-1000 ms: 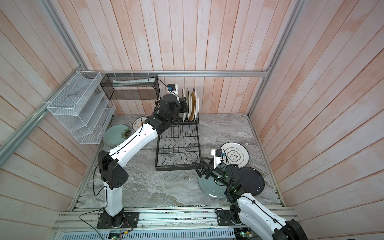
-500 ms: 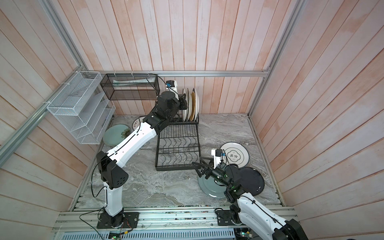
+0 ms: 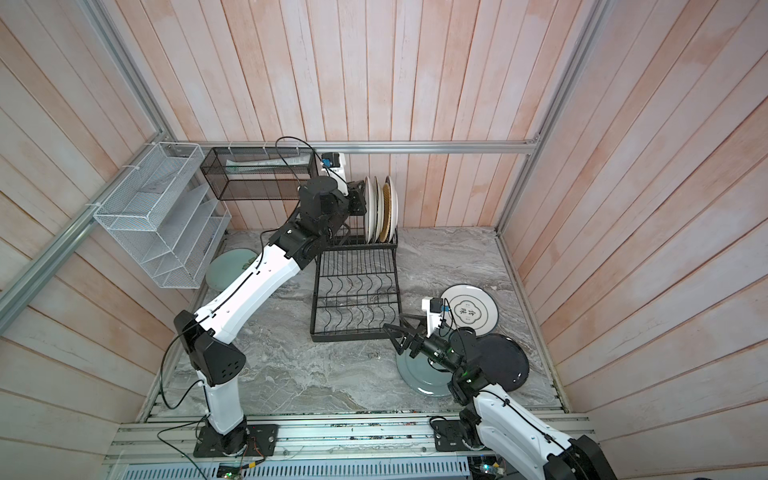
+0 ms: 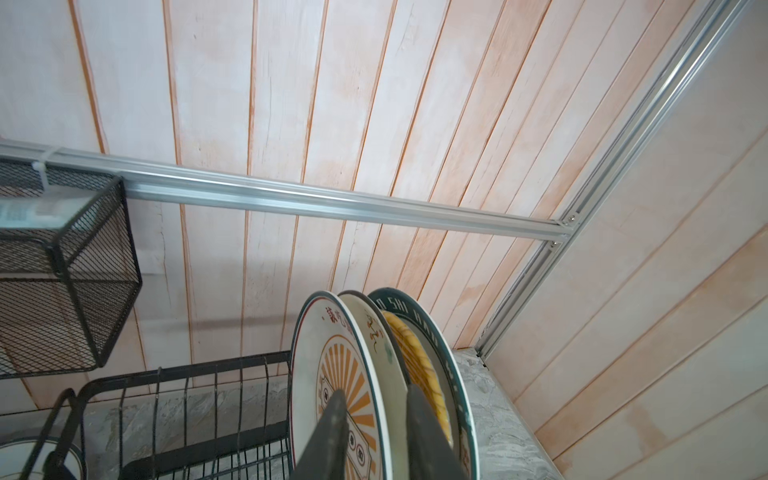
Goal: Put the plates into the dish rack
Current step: 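Open the left gripper and withdraw it from the rack toward the robot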
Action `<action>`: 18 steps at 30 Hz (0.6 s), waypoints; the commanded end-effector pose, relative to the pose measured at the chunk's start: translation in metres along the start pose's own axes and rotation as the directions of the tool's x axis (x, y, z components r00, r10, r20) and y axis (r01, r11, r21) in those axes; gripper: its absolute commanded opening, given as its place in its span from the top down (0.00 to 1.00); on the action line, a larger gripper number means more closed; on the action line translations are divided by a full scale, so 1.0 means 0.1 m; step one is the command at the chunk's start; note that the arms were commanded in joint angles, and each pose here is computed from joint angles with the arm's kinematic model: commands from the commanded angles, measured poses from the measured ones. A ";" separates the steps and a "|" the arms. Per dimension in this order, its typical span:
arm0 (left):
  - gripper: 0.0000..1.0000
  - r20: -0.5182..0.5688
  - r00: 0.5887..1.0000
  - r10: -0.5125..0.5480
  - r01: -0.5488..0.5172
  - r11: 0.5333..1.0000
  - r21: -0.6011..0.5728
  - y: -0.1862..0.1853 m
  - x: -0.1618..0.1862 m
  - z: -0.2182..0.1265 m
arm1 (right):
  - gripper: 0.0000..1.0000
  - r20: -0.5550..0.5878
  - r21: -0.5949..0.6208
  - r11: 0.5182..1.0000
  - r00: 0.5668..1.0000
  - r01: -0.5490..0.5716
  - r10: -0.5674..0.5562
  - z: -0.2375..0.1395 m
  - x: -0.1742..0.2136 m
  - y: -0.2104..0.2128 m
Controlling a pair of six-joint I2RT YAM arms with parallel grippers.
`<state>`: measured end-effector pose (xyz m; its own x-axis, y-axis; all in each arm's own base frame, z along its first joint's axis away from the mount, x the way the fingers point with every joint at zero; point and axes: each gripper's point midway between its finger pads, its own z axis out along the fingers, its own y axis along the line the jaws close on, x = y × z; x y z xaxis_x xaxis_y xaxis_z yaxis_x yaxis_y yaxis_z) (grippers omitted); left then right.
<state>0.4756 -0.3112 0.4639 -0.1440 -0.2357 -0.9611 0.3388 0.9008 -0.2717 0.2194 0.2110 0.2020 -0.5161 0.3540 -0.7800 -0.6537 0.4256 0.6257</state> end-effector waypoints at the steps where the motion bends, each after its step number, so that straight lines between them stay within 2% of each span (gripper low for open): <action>1: 0.72 0.031 0.999 0.028 -0.028 1.000 0.005 0.04 -0.21 -0.19 | 0.02 0.036 -0.017 0.999 0.999 0.038 -0.038 0.04 -0.14 0.09; 7: 0.68 0.029 0.998 0.051 -0.052 0.998 0.035 0.06 -0.27 -0.47 | 0.02 0.033 -0.014 0.999 0.999 0.038 -0.037 0.04 -0.13 0.08; 11: 0.57 0.024 0.996 0.081 -0.083 0.992 0.099 0.05 -0.21 -0.77 | 0.02 0.035 -0.008 0.999 0.999 0.038 -0.037 0.04 -0.13 0.06; 12: 0.51 0.029 0.995 0.091 -0.093 0.988 0.120 0.05 -0.19 -0.87 | 0.02 0.034 -0.008 0.999 0.999 0.038 -0.038 0.04 -0.13 0.06; 14: 0.32 0.037 0.992 0.121 -0.126 0.976 0.176 0.03 -0.13 -1.08 | 0.02 0.035 -0.007 0.999 0.999 0.040 -0.040 0.04 -0.13 0.06; 15: 0.13 0.039 0.989 0.144 -0.149 0.963 0.227 -0.02 -0.06 -1.18 | 0.02 0.036 -0.007 0.999 0.999 0.041 -0.040 0.04 -0.13 0.06; 16: 0.00 0.054 0.986 0.160 -0.168 0.939 0.299 -0.09 -0.03 -1.36 | 0.02 0.036 -0.004 0.999 0.998 0.044 -0.044 0.03 -0.13 0.06; 18: 0.00 0.075 0.981 0.178 -0.193 0.882 0.429 -0.21 0.10 -1.70 | 0.02 0.038 0.002 0.999 0.998 0.048 -0.048 0.03 -0.14 0.05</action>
<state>0.3557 -0.2609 0.4511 -0.1173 -0.1059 -0.9874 0.5529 0.8190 -0.1535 0.2219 0.2104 0.1992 -0.5140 0.3532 -0.7817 -0.6458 0.4405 0.6237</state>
